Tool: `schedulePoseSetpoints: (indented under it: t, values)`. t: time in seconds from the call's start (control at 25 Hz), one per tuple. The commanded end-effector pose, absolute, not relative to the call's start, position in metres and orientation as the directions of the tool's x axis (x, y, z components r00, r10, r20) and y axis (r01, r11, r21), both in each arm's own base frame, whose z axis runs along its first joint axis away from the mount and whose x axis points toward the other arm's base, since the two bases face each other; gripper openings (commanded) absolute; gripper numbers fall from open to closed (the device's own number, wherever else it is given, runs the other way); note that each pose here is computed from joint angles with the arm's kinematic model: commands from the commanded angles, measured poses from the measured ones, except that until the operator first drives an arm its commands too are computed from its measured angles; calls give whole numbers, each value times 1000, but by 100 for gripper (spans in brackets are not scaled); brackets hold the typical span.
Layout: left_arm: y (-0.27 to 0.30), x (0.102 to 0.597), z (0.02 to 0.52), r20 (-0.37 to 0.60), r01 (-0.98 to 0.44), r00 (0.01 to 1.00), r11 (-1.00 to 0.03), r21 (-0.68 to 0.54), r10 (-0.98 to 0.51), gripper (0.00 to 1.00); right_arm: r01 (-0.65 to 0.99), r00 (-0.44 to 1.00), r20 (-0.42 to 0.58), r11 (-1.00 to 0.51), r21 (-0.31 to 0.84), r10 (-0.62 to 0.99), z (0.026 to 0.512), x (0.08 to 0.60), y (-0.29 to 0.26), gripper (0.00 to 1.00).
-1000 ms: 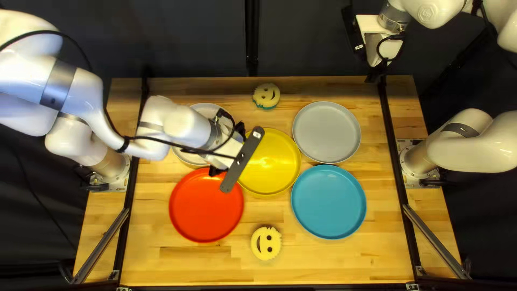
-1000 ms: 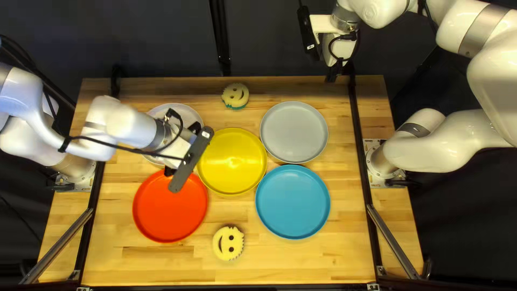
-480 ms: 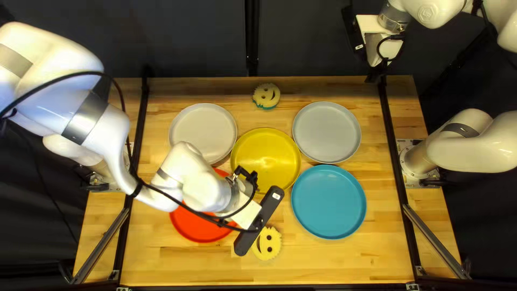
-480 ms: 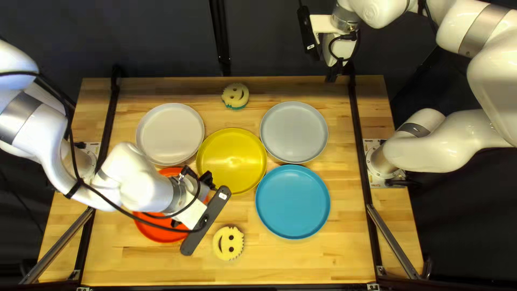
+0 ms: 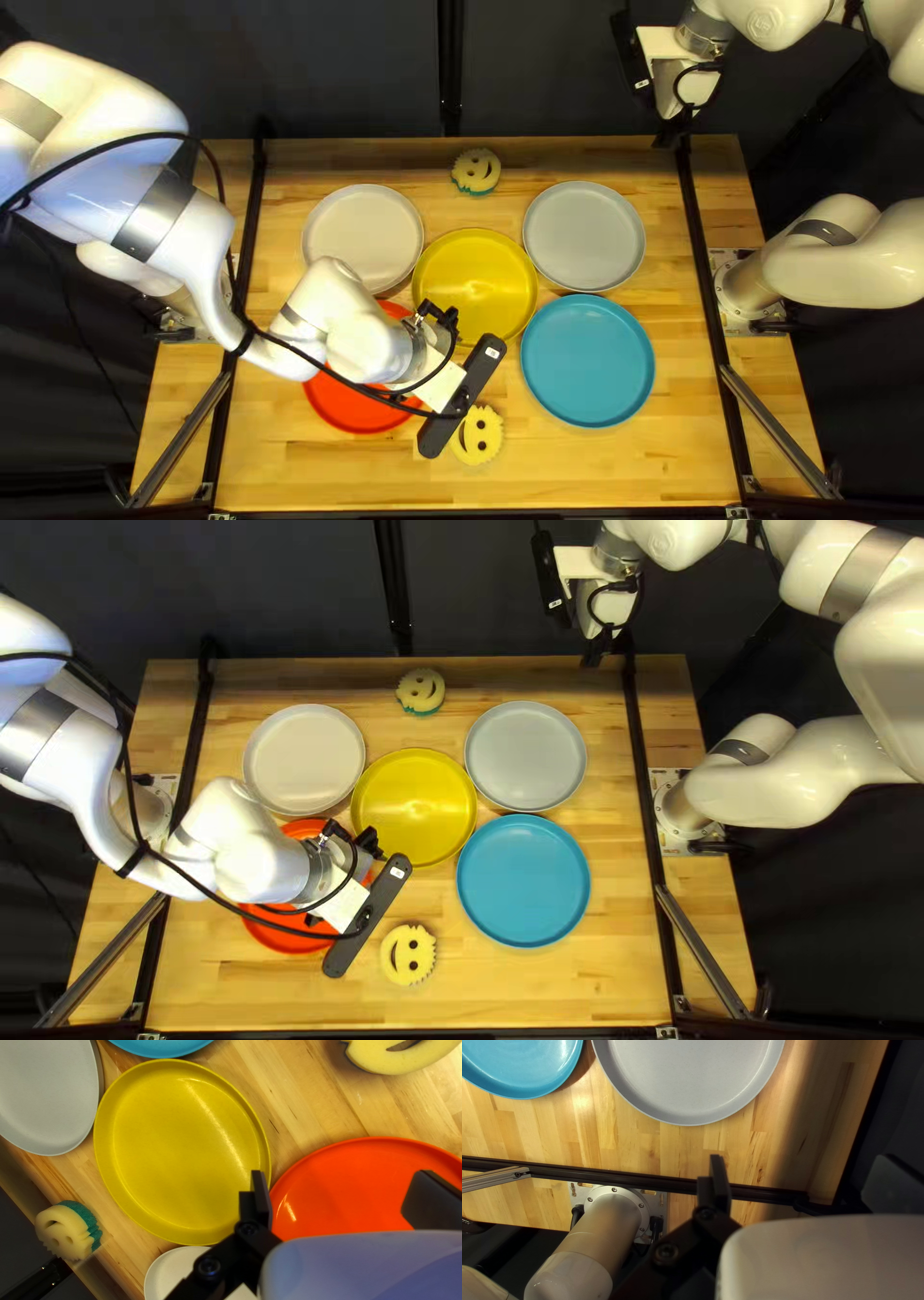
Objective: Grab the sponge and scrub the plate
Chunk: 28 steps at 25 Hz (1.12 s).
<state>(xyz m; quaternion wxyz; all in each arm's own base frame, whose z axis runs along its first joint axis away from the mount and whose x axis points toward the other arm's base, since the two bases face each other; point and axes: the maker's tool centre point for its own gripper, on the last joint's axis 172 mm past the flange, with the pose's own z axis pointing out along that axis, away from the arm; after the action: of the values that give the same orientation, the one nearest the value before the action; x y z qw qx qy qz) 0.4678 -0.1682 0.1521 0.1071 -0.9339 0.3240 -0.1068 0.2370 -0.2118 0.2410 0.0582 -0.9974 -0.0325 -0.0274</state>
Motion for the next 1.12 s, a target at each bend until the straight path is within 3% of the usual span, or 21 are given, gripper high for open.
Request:
schedulePoseSetpoints:
  t: [0.04,0.32,0.76,1.12]
  values:
    - [-168,468,152,130,-582,767,-767,-269,-628,100,68,996,58,-991,-114,62,241,237,-212,100]
    - [-180,478,153,141,-580,767,-770,-267,-626,100,68,996,58,-991,-114,62,241,237,-212,100]
    - [-268,494,144,152,-586,768,-779,-223,-622,100,68,996,58,-991,-114,62,241,237,-212,100]
    - [-269,495,148,153,-584,770,-781,-222,-620,100,68,996,58,-991,-114,62,241,237,-212,100]
